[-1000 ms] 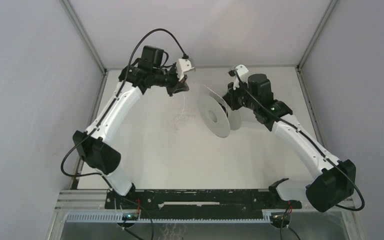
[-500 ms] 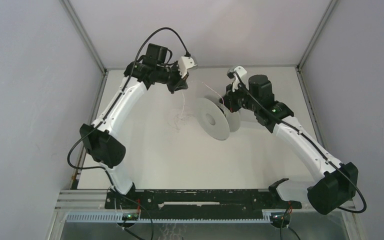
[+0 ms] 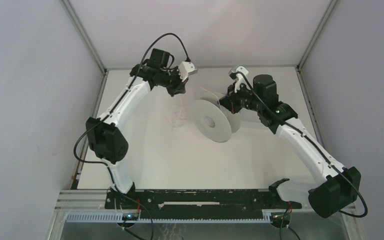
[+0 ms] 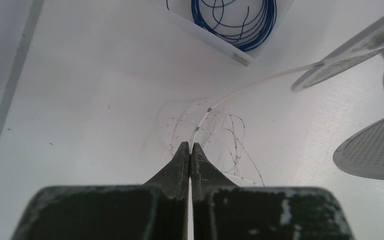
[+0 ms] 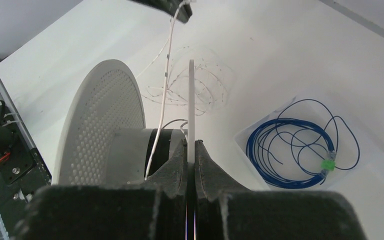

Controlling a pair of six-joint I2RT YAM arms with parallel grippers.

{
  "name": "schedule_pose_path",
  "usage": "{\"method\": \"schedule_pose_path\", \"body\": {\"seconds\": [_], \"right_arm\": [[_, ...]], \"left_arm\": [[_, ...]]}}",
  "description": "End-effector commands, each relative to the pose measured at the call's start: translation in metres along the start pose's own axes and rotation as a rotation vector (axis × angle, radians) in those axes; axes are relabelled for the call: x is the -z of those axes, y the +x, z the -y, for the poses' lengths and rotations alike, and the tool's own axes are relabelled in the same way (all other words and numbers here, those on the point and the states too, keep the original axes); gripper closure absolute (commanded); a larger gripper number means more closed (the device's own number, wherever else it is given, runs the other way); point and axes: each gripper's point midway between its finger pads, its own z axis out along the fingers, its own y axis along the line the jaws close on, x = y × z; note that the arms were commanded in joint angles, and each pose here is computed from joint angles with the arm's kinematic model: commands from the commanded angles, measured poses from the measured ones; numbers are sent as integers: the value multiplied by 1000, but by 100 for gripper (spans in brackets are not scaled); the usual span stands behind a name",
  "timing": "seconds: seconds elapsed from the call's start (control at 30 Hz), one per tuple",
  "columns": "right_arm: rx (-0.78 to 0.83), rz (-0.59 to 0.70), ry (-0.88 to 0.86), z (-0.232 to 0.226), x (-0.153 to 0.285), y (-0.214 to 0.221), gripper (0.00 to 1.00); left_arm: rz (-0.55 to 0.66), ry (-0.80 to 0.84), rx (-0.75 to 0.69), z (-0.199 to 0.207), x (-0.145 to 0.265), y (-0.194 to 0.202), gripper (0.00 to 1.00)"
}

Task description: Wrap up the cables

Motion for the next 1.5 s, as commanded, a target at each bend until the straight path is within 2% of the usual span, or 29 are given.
{"method": "schedule_pose_path", "body": {"seconds": [0.0,0.53,0.8,1.47], "right_arm": [[51,168,-28,-8,18,-47,100],[-16,227,-41,2,33,-71,100],[-58,259,24,20,40,-89,100],[-433,291,245,100,36,-96,100]], "left_arm": [[0,-26,-15,-4,1,12,100],[-53,-3,54,6,-24,60,100],[-67,18,93,21,-32,82,100],[27,33,184,55,-53,86,100]]}}
